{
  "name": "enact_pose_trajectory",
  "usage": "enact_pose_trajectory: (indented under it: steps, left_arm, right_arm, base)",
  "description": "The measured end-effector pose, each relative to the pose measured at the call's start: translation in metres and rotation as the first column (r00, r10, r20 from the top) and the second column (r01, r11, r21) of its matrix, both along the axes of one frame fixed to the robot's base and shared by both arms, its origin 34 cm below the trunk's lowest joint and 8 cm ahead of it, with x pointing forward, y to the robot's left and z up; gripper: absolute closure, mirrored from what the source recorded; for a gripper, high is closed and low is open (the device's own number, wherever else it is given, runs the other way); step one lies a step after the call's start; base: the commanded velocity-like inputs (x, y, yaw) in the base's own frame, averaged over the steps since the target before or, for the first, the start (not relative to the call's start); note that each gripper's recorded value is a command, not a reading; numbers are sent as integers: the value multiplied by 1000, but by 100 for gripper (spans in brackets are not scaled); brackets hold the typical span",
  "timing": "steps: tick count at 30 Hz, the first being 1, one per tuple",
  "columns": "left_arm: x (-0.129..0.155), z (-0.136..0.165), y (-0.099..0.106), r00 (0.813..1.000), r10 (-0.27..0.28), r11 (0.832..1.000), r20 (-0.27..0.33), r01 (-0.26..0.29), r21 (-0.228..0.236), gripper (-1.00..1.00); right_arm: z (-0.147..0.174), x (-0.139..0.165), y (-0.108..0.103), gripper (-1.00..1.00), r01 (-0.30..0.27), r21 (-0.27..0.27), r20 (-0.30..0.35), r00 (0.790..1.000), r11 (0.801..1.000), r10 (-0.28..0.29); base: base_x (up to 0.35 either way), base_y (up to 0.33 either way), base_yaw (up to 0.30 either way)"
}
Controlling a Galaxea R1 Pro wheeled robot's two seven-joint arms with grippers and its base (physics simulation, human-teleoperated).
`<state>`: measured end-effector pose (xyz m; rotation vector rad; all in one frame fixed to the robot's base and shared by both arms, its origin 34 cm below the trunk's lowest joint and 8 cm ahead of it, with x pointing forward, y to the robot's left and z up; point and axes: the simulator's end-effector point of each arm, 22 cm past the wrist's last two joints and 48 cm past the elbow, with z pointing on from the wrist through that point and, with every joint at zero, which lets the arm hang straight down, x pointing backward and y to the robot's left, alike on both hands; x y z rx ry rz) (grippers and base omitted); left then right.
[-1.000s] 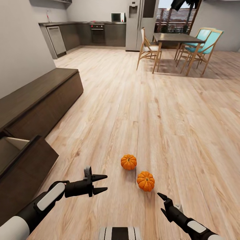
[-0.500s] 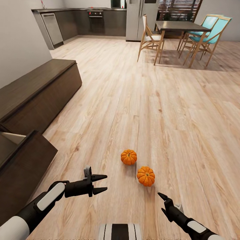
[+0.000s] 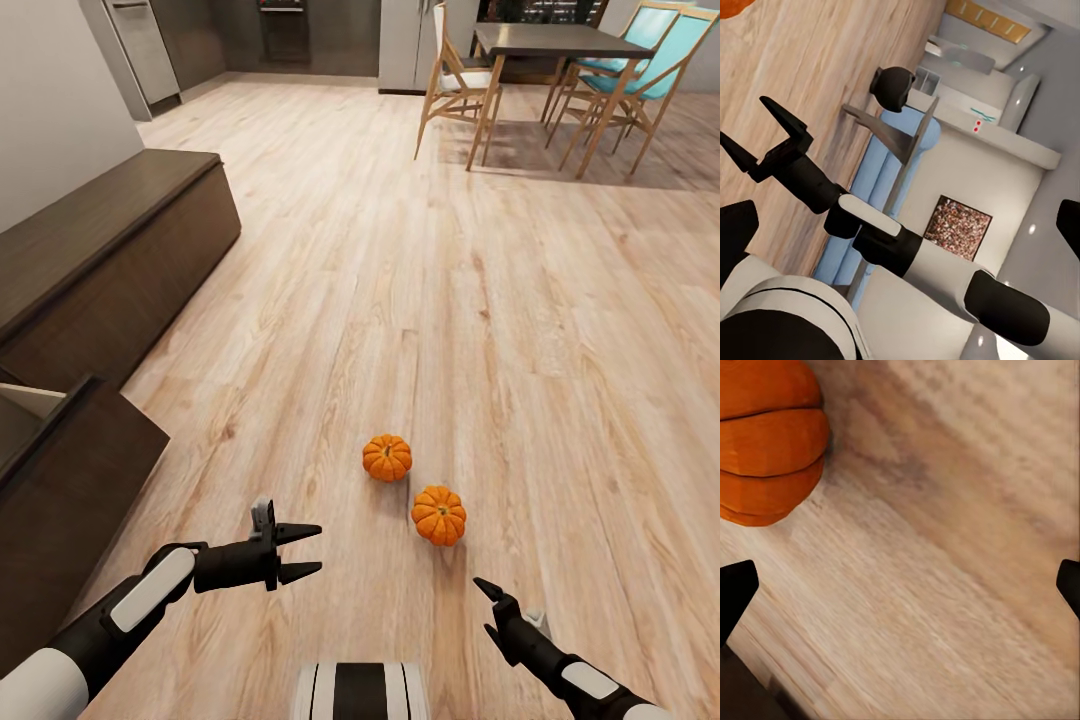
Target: Place each of the two pumpkins and all three candles from the living room inside a cabinet in the living room (use any cabinet), then make sure every cabinet is closed, and position the cauldron so it is next to a table in the living room.
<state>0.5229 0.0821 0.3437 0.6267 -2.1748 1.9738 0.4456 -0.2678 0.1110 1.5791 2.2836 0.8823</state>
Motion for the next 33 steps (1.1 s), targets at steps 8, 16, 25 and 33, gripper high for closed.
enact_pose_trajectory:
  steps: [8, 16, 25, 33]
  left_arm:
    - [0, 0, 0, 1000, 0, 1000, 0, 0, 0, -100]
    - [0, 0, 0, 1000, 0, 1000, 0, 0, 0, -100]
    - [0, 0, 0, 1000, 0, 1000, 0, 0, 0, -100]
    - [0, 0, 0, 1000, 0, 1000, 0, 0, 0, -100]
  right_arm:
    - [0, 0, 0, -100, 0, -1, 1, 1000, 1000, 0]
    - [0, 0, 0, -100, -1, -1, 0, 1000, 1000, 1]
    - [0, 0, 0, -100, -1, -1, 0, 1000, 1000, 1]
    - [0, 0, 1, -100, -1, -1, 0, 1000, 1000, 1]
  base:
    - [4, 1, 0]
    - [116, 52, 0]
    - [99, 21, 0]
    - [91, -13, 0]
